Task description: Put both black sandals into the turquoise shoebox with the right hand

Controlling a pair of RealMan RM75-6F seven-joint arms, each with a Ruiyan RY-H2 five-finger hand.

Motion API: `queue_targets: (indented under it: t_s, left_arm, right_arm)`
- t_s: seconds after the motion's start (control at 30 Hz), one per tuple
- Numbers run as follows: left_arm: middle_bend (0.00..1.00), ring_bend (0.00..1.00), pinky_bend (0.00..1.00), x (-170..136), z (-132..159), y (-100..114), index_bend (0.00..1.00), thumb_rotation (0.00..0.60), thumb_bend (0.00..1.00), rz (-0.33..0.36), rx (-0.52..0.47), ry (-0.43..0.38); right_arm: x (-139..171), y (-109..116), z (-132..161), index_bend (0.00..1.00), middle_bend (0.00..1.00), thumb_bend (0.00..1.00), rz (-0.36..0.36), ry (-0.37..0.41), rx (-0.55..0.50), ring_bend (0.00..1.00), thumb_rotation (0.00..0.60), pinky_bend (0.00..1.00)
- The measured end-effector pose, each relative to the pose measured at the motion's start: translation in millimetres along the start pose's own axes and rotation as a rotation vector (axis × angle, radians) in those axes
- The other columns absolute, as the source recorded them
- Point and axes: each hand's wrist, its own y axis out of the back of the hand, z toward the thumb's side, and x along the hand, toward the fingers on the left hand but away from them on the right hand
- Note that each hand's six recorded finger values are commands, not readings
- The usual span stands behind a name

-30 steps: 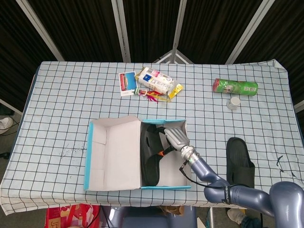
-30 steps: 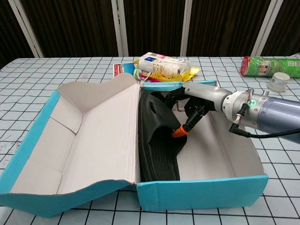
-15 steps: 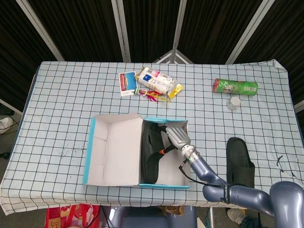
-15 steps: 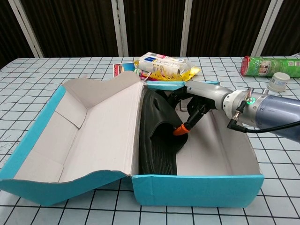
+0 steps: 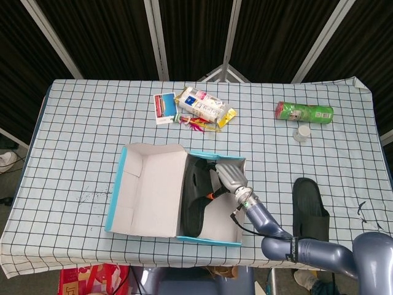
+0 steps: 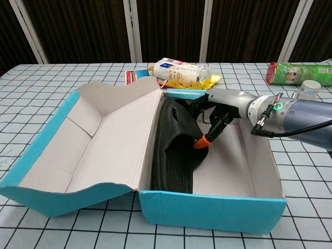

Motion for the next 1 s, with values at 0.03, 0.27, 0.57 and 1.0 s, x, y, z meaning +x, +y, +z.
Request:
queue_targets:
  t_s: [0.03, 0.27, 0.57, 1.0]
  left_arm:
    - [0.06, 0.03, 0.13, 0, 0, 0, 0.15, 0.6, 0.37, 0.0, 0.0, 0.0]
    - [0.06, 0.03, 0.13, 0, 1, 0, 0.15, 0.6, 0.37, -0.001, 0.0, -0.002]
    - [0.06, 0.03, 0.13, 0, 1, 0, 0.15, 0.6, 0.37, -0.002, -0.001, -0.002]
    - [0.06, 0.03, 0.13, -1, 2, 0, 0.15, 0.6, 0.37, -0.004, -0.003, -0.004]
  right_arm:
    - [0, 1, 1, 0.43, 0.34, 0.39, -0.001, 0.001, 0.0, 0.73, 0.6, 0.52]
    - [2, 8, 7, 0.36, 0.24, 0.36, -0.024, 0.016, -0.007, 0.73, 0.6, 0.52]
    - [5, 17, 6, 0.31, 0.2, 0.34, -0.024, 0.015, 0.03, 0.73, 0.6, 0.52]
    - [11, 37, 0, 0.29, 0.19, 0.34, -0.036, -0.035, 0.084, 0.73, 0.6, 0.52]
